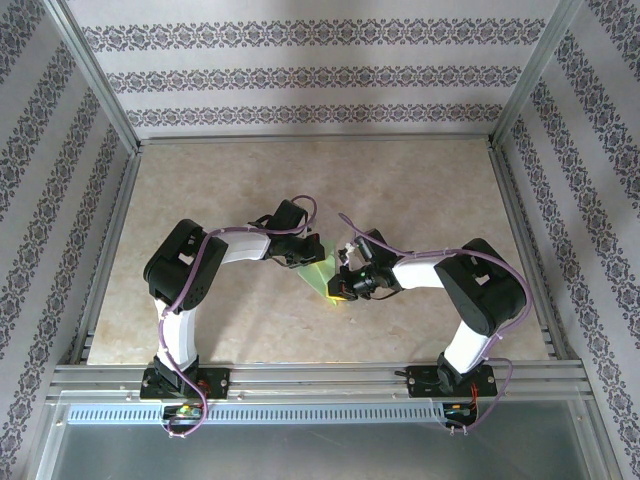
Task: Fold a paper plane with a square sheet of paper (fold left side to right side)
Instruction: Fourth fold the wing at the center of the table.
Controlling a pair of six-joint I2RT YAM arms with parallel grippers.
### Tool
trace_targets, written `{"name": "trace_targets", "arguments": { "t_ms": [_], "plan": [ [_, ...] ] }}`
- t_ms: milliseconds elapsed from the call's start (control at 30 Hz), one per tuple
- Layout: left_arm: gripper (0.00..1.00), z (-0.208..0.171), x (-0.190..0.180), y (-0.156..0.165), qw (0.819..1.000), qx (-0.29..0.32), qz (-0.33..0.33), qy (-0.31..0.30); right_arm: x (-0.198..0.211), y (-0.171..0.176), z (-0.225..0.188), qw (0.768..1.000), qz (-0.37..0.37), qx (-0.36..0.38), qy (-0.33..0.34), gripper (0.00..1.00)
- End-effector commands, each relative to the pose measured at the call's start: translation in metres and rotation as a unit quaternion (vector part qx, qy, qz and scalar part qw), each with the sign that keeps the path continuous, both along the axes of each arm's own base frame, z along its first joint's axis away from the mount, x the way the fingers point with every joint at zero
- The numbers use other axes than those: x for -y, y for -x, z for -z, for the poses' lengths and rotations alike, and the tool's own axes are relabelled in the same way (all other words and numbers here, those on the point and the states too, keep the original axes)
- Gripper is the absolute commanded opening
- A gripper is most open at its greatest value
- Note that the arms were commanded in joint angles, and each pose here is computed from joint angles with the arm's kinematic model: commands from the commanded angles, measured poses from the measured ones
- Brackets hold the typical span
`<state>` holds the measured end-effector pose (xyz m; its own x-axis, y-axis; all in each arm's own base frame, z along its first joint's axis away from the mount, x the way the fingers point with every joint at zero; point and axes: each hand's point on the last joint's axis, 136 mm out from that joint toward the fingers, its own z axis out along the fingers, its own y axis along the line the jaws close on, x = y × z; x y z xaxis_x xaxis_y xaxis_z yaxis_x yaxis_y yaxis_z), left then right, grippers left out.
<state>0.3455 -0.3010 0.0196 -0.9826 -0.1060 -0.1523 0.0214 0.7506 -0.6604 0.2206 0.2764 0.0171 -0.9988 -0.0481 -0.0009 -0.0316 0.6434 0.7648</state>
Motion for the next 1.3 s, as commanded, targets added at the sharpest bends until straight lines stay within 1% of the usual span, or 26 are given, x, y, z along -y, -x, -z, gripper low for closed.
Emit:
{"name": "trace_targets", "arguments": {
  "t_ms": [0, 200, 467, 800, 967, 1267],
  "plan": [
    [0.02, 0.036, -0.017, 0.019, 0.998, -0.044, -0.005, -0.049, 0.003, 0.012, 0.008, 1.000, -0.011, -0.008, 0.012, 0.08],
    [0.02, 0.037, -0.017, 0.019, 0.998, -0.045, -0.006, -0.050, -0.001, 0.010, -0.002, 1.000, -0.011, 0.003, 0.001, 0.08],
    [0.02, 0.037, -0.017, 0.019, 0.998, -0.045, -0.006, -0.050, -0.003, -0.014, -0.026, 0.999, 0.003, 0.036, -0.021, 0.08],
    [0.02, 0.037, -0.017, 0.019, 0.998, -0.045, -0.007, -0.049, -0.009, -0.025, -0.010, 0.999, -0.001, 0.038, 0.002, 0.07],
    [0.02, 0.038, -0.017, 0.020, 0.998, -0.046, -0.007, -0.050, -0.006, -0.021, 0.000, 0.999, -0.002, 0.030, 0.014, 0.07],
    [0.02, 0.038, -0.018, 0.019, 0.998, -0.046, -0.009, -0.051, -0.005, -0.007, 0.005, 1.000, -0.009, 0.018, 0.019, 0.07]
  ]
}}
